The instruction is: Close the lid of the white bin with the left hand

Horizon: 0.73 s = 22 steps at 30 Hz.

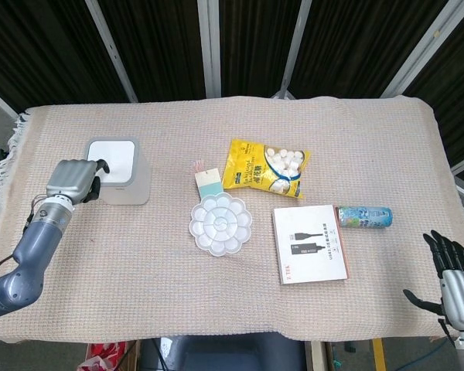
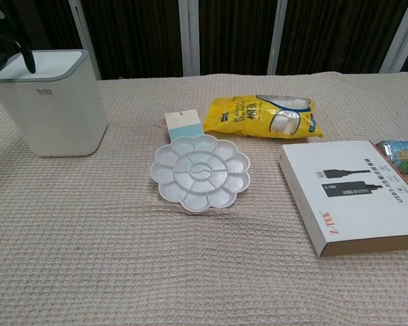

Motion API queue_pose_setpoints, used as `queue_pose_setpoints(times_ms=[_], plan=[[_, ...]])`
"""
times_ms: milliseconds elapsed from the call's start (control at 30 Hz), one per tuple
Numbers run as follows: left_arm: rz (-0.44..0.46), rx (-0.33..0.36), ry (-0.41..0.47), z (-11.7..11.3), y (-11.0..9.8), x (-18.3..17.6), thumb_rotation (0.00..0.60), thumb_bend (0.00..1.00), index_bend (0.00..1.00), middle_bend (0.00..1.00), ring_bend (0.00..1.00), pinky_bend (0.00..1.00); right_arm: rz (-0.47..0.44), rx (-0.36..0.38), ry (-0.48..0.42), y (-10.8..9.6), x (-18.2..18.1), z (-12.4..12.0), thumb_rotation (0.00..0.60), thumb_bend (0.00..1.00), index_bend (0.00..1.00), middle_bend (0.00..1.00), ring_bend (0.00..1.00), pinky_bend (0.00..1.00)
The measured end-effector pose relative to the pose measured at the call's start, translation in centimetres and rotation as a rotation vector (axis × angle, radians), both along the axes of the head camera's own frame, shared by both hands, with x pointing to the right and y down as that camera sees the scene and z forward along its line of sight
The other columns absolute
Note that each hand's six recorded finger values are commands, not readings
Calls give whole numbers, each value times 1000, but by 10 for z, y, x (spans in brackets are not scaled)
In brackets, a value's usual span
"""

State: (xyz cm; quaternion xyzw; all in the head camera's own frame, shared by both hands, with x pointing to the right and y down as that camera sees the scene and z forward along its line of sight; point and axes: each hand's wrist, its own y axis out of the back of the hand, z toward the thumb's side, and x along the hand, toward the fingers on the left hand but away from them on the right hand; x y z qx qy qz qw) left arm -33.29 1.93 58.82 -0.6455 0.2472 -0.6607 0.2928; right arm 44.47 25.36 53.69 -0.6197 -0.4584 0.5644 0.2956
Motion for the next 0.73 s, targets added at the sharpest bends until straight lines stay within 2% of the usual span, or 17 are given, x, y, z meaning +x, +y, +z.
queue_pose_setpoints(times_ms=[100, 167, 200, 267, 300, 367, 433, 533, 667, 733], plan=[[-7, 36, 35, -9, -6, 5, 600, 714, 218, 969, 894, 988, 0, -1, 0, 0, 0, 0, 600, 152, 0, 0, 0, 0], [-13, 67, 64, -17, -10, 8, 600, 633, 124, 885, 820, 952, -2, -1, 2, 0, 0, 0, 600, 152, 0, 0, 0, 0], [-19, 89, 86, -22, -13, 9, 600, 569, 61, 780, 747, 908, -3, -1, 4, 0, 1, 0, 600, 152, 0, 0, 0, 0], [-21, 124, 114, -31, -15, 10, 600, 458, 2, 524, 572, 761, -4, 0, 7, 0, 1, 0, 600, 152, 0, 0, 0, 0], [-18, 147, 128, -36, -15, 10, 600, 402, 0, 366, 449, 650, -5, 1, 9, 0, 1, 0, 600, 151, 0, 0, 0, 0], [-12, 182, 147, -43, -13, 8, 600, 324, 0, 148, 246, 504, 0, 1, 14, -1, 3, 0, 600, 151, 0, 0, 0, 0], [-10, 214, 174, -49, -5, 4, 600, 241, 0, 17, 73, 434, 10, -2, 17, -1, 5, 0, 600, 151, 0, 0, 0, 0], [-14, 241, 213, -53, 18, -7, 600, 166, 0, 0, 1, 377, 10, -6, 34, -1, 9, 0, 600, 152, 0, 0, 0, 0], [-14, 265, 208, -54, 61, -33, 600, 132, 0, 0, 0, 163, 8, -22, 60, -1, 13, 0, 600, 152, 0, 0, 0, 0], [-18, 269, 184, -52, 90, -49, 600, 129, 0, 0, 0, 74, 1, -22, 72, -2, 13, -1, 600, 153, 0, 0, 0, 0]])
